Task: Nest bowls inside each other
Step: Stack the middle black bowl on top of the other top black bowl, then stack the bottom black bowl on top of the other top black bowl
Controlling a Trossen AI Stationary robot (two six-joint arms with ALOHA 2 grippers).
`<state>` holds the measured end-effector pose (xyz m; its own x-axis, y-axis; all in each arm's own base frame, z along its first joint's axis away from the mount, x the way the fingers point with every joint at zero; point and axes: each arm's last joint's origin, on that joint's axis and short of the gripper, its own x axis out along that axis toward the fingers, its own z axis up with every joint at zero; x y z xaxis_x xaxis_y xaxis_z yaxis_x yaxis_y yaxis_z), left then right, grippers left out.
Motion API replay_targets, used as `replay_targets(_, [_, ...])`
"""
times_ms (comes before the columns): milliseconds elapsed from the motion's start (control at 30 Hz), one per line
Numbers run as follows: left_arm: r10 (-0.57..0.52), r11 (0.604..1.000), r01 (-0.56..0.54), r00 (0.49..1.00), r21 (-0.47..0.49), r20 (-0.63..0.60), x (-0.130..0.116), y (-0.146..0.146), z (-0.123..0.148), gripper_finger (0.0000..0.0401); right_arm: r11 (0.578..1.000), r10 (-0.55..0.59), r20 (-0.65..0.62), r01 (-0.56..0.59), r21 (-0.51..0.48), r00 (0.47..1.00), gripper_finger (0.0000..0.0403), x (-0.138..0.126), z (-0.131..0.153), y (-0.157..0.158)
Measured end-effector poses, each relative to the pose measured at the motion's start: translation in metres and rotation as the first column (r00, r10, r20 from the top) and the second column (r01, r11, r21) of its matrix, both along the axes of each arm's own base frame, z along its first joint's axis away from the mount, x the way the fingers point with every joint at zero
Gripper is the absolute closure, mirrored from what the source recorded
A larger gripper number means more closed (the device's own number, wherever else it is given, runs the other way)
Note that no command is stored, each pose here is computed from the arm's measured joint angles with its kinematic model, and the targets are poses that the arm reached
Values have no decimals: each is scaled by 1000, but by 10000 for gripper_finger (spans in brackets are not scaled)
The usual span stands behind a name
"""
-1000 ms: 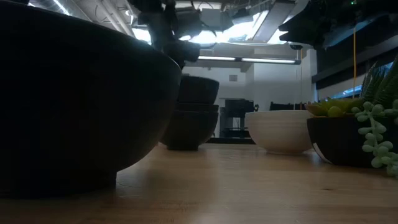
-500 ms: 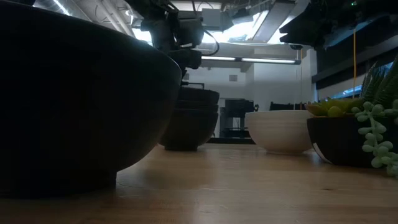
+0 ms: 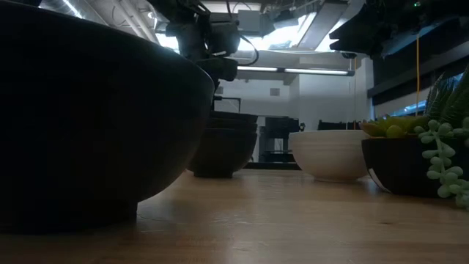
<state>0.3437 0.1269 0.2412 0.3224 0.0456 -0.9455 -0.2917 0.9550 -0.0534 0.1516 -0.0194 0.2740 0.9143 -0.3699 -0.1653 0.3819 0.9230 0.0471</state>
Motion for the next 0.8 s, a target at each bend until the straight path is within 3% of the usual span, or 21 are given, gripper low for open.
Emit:
replay_targets(300, [-63, 997, 64, 998, 39, -15, -1, 0, 0, 263, 1000, 0, 0, 0, 0, 1000, 205, 0, 0, 0])
replay_targets(467, [-59, 974, 73, 996, 215, -71, -3, 0, 7, 221, 1000, 0, -1, 0, -1, 1000, 205, 0, 0, 0])
replay_targets(533, [-58, 970, 69, 997, 235, -53, -5, -1, 16, 217, 1000, -1, -5, 1, -1, 1000, 205, 0, 0, 0])
replay_targets(800, [-149, 980, 109, 957, 166, 250, -24, -15, 81, 217, 1000, -8, -26, 7, -2, 1000, 205, -1, -2, 0])
